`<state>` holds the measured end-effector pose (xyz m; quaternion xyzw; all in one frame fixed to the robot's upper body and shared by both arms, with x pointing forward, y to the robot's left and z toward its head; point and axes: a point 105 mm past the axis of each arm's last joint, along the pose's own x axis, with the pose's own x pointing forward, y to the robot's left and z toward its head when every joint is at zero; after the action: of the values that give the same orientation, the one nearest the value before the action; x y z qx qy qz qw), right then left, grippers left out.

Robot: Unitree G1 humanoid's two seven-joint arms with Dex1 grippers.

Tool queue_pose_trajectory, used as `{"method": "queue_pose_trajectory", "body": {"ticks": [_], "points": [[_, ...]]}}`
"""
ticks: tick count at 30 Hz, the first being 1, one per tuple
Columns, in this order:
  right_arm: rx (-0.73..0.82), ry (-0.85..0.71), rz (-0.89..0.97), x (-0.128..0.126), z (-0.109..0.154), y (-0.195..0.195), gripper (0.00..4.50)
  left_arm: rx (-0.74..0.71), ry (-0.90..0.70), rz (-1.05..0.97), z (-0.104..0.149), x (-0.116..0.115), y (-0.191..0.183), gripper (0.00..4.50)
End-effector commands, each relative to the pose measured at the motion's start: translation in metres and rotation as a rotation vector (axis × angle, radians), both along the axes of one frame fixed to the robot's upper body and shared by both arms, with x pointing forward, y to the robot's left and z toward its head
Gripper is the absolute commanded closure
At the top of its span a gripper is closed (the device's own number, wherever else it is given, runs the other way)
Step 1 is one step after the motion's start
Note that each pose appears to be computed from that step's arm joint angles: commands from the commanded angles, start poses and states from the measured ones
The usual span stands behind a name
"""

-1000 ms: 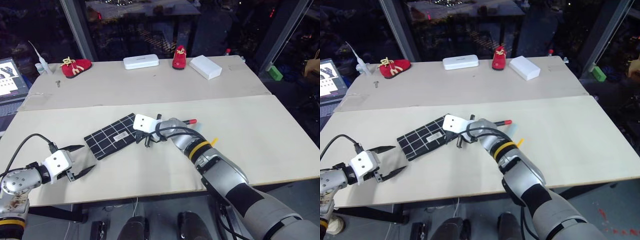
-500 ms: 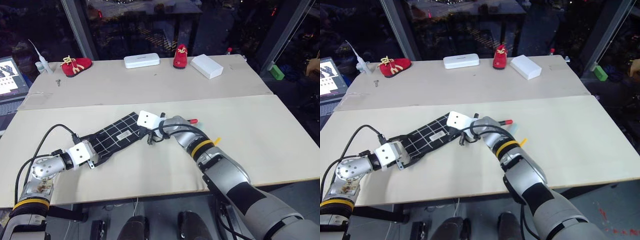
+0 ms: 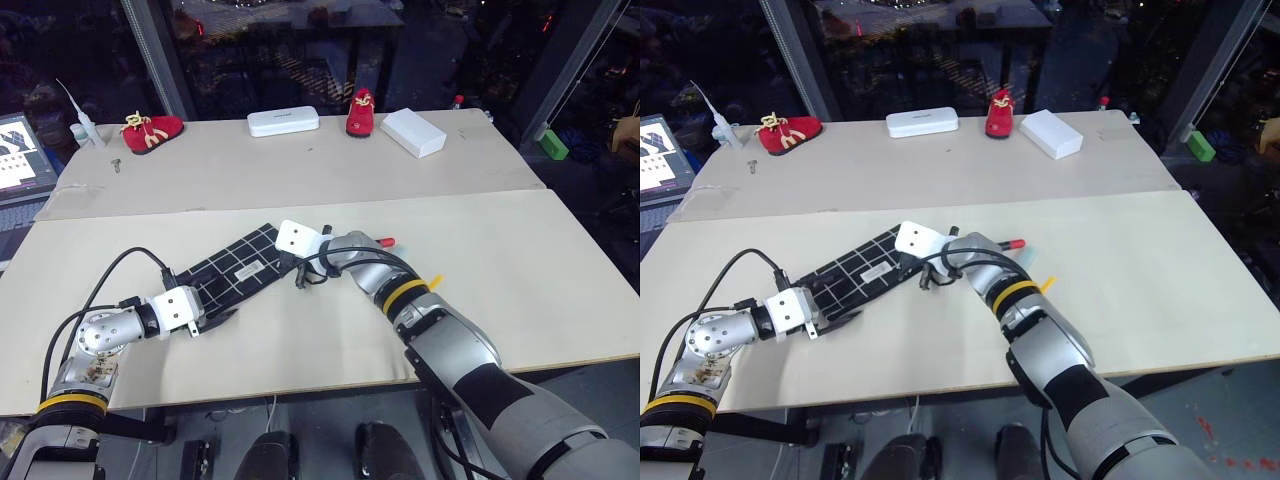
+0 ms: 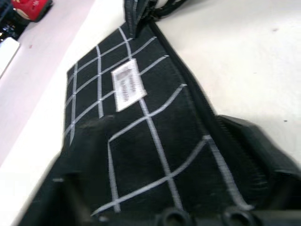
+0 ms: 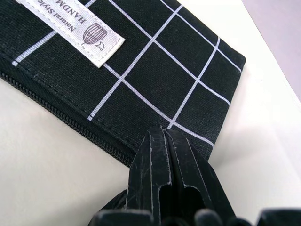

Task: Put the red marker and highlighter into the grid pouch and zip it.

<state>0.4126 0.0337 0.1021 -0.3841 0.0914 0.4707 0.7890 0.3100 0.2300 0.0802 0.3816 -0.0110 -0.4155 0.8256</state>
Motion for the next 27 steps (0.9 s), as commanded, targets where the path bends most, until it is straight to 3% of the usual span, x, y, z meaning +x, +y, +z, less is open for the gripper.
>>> {"method": "queue_pose_trajectory", "body": {"ticks": [1,7,10,13,16,19,22,24,27], "points": [[-0.054,0.033,-0.054,0.005,-0.013,-0.021,4.5,0.012,-0.003,-0.011,-0.002,0.001,-0.002,2.4],[-0.051,0.04,-0.051,0.005,-0.013,-0.021,4.5,-0.001,-0.01,-0.022,-0.002,0.004,-0.008,4.48],[-0.032,0.056,-0.027,0.002,-0.011,-0.019,4.5,-0.02,-0.013,-0.02,0.001,0.007,-0.012,4.48],[0.123,0.171,0.016,-0.005,0.001,-0.011,3.81,-0.063,0.001,0.001,0.002,0.008,-0.012,4.5],[0.322,0.301,0.021,-0.006,0.027,-0.007,2.67,-0.091,0.01,0.012,0.002,0.008,-0.013,4.5],[0.59,0.404,0.072,-0.005,0.086,-0.006,1.65,-0.141,0.009,0.036,0.003,0.009,-0.014,4.5],[0.725,0.467,0.128,-0.01,0.13,-0.015,0.55,-0.183,0.007,0.058,0.005,0.01,-0.017,4.5],[0.743,0.469,0.175,-0.016,0.147,-0.025,0.36,-0.243,-0.003,0.076,0.011,0.012,-0.022,4.5],[0.699,0.419,0.143,-0.016,0.149,-0.04,0.36,-0.325,-0.012,0.092,0.022,0.013,-0.031,4.5]]}}
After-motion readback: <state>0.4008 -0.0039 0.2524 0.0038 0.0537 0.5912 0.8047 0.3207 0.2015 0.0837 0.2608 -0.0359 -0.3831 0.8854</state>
